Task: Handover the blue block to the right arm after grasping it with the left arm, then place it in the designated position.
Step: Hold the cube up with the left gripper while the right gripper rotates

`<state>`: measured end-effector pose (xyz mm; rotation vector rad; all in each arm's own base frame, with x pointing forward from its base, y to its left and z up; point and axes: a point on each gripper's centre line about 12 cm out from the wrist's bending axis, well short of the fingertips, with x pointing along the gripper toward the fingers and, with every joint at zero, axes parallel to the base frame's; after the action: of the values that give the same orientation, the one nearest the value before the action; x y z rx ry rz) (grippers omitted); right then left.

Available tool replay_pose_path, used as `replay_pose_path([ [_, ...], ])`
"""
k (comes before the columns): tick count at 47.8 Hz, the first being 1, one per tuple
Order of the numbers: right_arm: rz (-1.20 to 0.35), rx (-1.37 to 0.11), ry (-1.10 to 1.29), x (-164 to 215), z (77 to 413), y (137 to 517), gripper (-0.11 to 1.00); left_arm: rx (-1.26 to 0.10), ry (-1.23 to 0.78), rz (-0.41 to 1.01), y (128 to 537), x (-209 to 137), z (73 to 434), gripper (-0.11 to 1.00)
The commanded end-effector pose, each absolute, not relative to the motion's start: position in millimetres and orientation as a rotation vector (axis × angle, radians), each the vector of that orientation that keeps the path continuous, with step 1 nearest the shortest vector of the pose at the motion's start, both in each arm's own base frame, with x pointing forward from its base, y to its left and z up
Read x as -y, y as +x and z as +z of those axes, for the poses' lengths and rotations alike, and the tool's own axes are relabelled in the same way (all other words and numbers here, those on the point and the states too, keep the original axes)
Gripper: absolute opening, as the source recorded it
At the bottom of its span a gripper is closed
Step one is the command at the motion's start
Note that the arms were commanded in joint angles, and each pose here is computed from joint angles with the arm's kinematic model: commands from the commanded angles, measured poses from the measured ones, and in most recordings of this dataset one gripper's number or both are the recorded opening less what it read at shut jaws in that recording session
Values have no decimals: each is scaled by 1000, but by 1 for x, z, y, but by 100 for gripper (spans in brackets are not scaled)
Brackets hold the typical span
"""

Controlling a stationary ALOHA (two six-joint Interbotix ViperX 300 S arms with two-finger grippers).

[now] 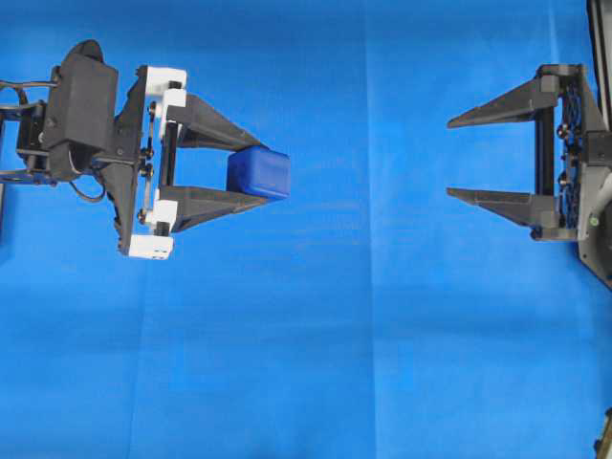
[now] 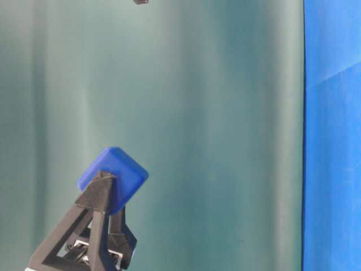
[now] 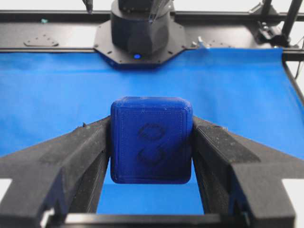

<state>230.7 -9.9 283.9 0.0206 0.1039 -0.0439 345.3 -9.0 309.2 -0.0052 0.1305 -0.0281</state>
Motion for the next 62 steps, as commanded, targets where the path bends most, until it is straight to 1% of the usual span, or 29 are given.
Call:
replay_pose_path([
  [1,-46,-75,23,10,295,234,98,-91,-13,-24,345,8,321,46],
  [12,-36,-71,3,8,298,235,98,-91,-16,-24,345,8,321,46],
  [16,-22,-61,-49,6,302,235,98,-92,-16,-24,345,8,321,46],
  [26,23,-57,-345,1,307,234,97,-91,-18,-24,345,8,321,46],
  [45,104,-25,-1101,-6,309,234,97,-91,-21,-24,346,8,322,46],
  [55,116,-26,-1268,-6,310,234,97,-88,-21,-24,346,8,322,46],
  [62,122,-25,-1317,-6,310,235,96,-91,-23,-24,346,8,322,46],
])
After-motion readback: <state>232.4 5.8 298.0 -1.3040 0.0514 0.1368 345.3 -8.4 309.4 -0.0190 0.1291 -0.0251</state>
